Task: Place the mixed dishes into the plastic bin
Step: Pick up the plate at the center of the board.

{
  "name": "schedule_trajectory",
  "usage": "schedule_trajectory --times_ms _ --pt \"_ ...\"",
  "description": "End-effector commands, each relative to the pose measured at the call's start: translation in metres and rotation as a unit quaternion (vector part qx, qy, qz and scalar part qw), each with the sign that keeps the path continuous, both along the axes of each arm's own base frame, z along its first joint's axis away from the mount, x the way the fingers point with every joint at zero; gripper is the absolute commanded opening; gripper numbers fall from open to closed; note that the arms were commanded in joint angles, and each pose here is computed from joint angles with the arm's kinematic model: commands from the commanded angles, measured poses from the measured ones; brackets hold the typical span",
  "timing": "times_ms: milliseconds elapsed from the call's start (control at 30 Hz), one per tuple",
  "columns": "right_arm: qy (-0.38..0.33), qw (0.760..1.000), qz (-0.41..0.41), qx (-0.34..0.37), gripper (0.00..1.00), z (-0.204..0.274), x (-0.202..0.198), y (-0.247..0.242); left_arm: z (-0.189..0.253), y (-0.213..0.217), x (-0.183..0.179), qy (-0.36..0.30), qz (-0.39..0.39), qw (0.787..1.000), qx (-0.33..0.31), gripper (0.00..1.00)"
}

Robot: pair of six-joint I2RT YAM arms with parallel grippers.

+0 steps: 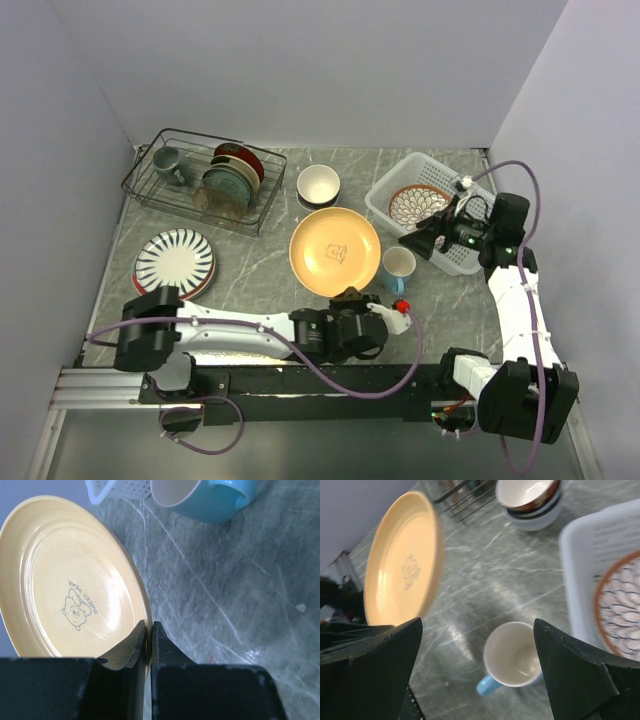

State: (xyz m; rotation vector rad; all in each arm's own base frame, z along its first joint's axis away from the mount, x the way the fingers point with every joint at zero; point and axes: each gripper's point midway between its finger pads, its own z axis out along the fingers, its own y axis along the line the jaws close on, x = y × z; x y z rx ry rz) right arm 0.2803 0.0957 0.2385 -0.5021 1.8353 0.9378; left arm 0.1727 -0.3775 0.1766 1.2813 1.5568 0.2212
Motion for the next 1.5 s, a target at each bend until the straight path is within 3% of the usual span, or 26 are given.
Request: schedule_trajectory --times_ms 0,267,600,800,1100,1200,1233,1300,1400,1433,1467 --pt "-0.03 0.997 0.065 -0.006 1.0 0.011 -0.012 0.025 0.008 -0.008 0.011 -0.077 0.009 0.996 0.035 0.01" --pt "-0.046 0.995 0.086 -0.019 1.0 0.01 -0.019 0.044 0.004 -0.025 0.002 -0.123 -0.02 0.991 0.045 0.01" --pt "-0.041 0.998 0.026 -0.039 0.99 0.005 -0.001 0.037 0.01 -0.043 0.001 -0.159 -0.024 0.986 0.044 0.01" --pt "-0.03 0.999 0.014 -0.038 0.88 0.003 0.004 0.037 0.01 -0.05 0.001 -0.165 -0.022 0.985 0.043 0.01" --pt "-0.017 0.999 0.028 -0.042 0.58 -0.004 0.003 0.046 0.016 -0.059 0.002 -0.174 -0.023 0.984 0.037 0.01" --pt "-0.015 0.998 0.037 -0.048 0.4 -0.006 0.002 0.049 0.015 -0.061 0.001 -0.174 -0.024 0.984 0.035 0.01" --pt "-0.013 0.998 0.039 -0.049 0.23 -0.007 0.003 0.049 0.015 -0.062 0.001 -0.174 -0.023 0.984 0.034 0.01" --pt "-0.01 0.998 0.044 -0.053 0.04 -0.006 0.003 0.05 0.015 -0.062 0.002 -0.175 -0.021 0.984 0.03 0.01" --pt "-0.008 0.998 0.043 -0.053 0.0 -0.003 0.002 0.049 0.017 -0.062 0.002 -0.171 -0.015 0.985 0.02 0.04" --pt "-0.008 0.998 0.043 -0.052 0.0 -0.002 0.002 0.05 0.019 -0.062 0.002 -0.169 -0.012 0.985 0.015 0.09" --pt "-0.01 0.998 0.044 -0.05 0.0 -0.001 0.001 0.05 0.017 -0.061 0.002 -0.162 -0.01 0.987 0.012 0.22"
